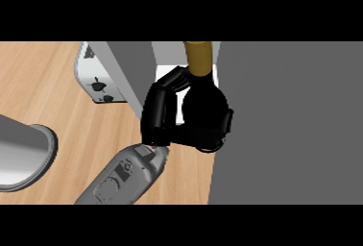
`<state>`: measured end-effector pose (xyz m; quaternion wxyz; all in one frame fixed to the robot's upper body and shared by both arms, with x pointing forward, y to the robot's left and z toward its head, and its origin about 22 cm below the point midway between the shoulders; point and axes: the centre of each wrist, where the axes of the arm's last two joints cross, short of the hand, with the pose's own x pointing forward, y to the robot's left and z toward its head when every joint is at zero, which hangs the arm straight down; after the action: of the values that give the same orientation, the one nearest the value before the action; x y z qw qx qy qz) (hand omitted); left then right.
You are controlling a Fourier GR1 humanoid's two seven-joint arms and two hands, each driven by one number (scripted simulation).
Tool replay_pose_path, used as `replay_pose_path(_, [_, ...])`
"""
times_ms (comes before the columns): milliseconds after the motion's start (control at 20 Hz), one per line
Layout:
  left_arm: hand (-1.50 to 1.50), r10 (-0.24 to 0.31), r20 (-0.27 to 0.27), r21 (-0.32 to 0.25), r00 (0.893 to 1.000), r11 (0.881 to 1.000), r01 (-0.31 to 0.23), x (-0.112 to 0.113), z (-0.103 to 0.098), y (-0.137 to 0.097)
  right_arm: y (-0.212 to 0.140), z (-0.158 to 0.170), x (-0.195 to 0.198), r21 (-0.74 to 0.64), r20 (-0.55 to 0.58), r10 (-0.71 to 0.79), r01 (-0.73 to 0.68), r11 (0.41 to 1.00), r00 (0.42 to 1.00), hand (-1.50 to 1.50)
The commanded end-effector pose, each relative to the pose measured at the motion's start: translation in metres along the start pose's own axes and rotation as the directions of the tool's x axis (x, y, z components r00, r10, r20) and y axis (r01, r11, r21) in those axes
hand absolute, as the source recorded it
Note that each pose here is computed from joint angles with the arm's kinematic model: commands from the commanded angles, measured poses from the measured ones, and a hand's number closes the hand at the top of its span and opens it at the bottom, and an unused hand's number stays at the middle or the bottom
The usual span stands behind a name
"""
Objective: Pick up the wine, place it into the cabinet and close the cabinet
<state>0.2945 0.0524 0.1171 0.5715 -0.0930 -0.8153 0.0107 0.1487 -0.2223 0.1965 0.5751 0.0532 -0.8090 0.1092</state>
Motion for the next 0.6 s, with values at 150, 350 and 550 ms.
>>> replay_pose_path(150, [1.5,0.03,-0.005,0.064,1.0,0.998,-0.03,-0.011,-0.012,-0.002,-0.005,0.017,0.014,0.033,0.055,-0.036,0.034,0.999,0.998,-1.5])
replay_pose_path(350, [1.5,0.051,-0.005,0.067,0.999,0.996,-0.051,-0.032,-0.003,0.007,0.0,0.024,0.026,0.027,0.044,-0.041,0.04,0.999,0.998,-1.5])
replay_pose_path(550, [1.5,0.007,-0.03,0.042,1.0,0.999,-0.006,-0.05,0.021,0.006,0.001,0.022,0.029,0.042,0.037,-0.035,0.034,0.999,0.999,-1.5])
